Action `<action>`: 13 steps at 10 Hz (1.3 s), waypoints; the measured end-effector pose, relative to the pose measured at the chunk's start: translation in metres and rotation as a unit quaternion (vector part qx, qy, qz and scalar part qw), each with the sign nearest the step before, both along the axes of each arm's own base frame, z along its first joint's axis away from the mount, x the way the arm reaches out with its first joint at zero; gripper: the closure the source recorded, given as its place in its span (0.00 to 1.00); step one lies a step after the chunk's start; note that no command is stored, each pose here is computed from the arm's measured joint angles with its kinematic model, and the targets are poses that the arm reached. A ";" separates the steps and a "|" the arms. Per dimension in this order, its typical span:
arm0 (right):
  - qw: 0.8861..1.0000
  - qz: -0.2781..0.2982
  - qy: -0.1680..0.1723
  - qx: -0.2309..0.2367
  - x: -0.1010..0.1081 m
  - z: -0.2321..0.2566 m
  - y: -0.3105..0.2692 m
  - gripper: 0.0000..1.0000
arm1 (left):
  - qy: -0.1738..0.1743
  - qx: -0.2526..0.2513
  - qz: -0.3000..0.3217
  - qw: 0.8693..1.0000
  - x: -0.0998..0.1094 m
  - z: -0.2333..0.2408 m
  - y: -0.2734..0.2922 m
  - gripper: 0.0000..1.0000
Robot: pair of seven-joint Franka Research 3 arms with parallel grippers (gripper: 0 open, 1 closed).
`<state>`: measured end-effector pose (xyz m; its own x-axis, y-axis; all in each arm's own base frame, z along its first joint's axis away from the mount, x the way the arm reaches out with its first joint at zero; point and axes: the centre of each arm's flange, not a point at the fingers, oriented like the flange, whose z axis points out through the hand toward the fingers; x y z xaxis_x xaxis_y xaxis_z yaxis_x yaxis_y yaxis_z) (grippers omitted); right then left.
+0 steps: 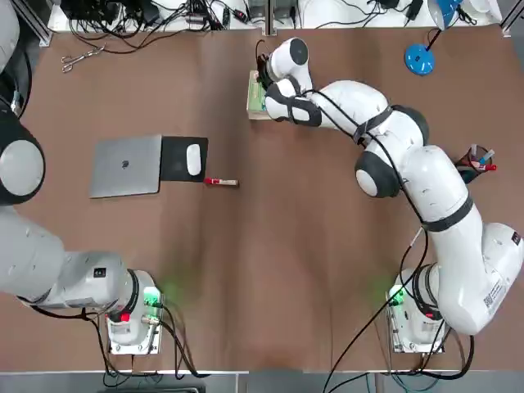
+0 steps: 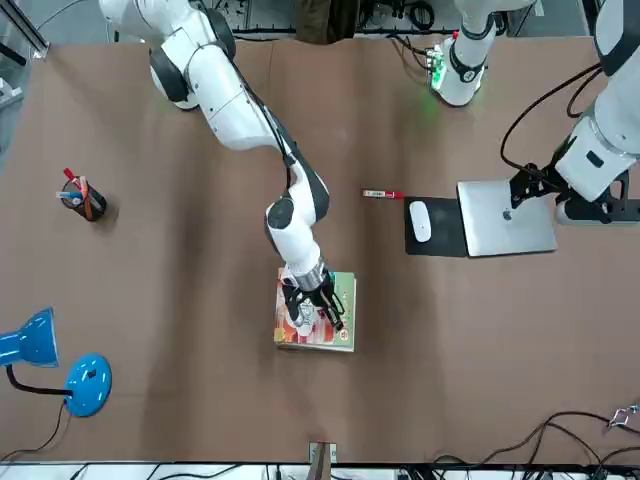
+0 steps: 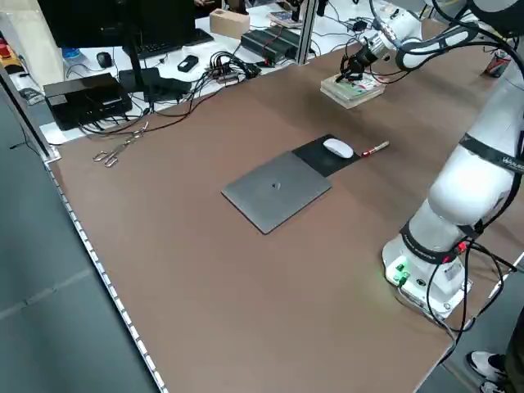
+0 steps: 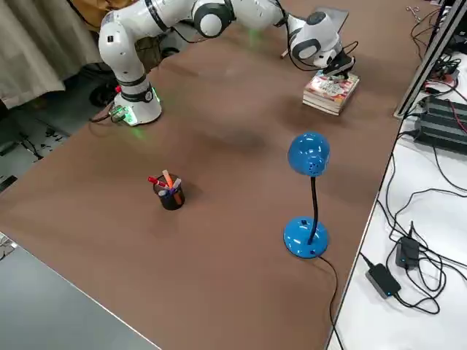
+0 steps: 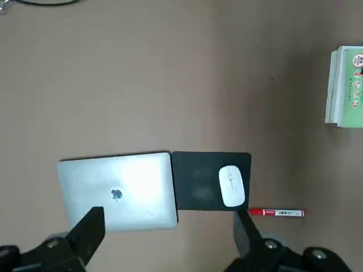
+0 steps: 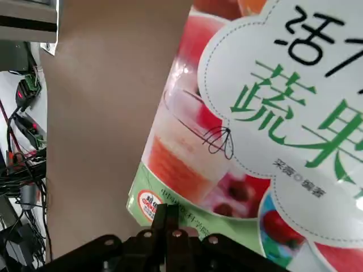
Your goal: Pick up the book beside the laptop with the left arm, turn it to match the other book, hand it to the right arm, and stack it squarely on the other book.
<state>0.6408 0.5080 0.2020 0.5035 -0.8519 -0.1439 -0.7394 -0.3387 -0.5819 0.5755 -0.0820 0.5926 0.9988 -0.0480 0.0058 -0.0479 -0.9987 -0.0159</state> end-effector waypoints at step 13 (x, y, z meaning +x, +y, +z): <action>1.000 0.004 0.001 -0.001 0.005 0.005 0.002 0.96 | 0.000 0.000 0.000 1.000 0.000 0.000 0.000 0.00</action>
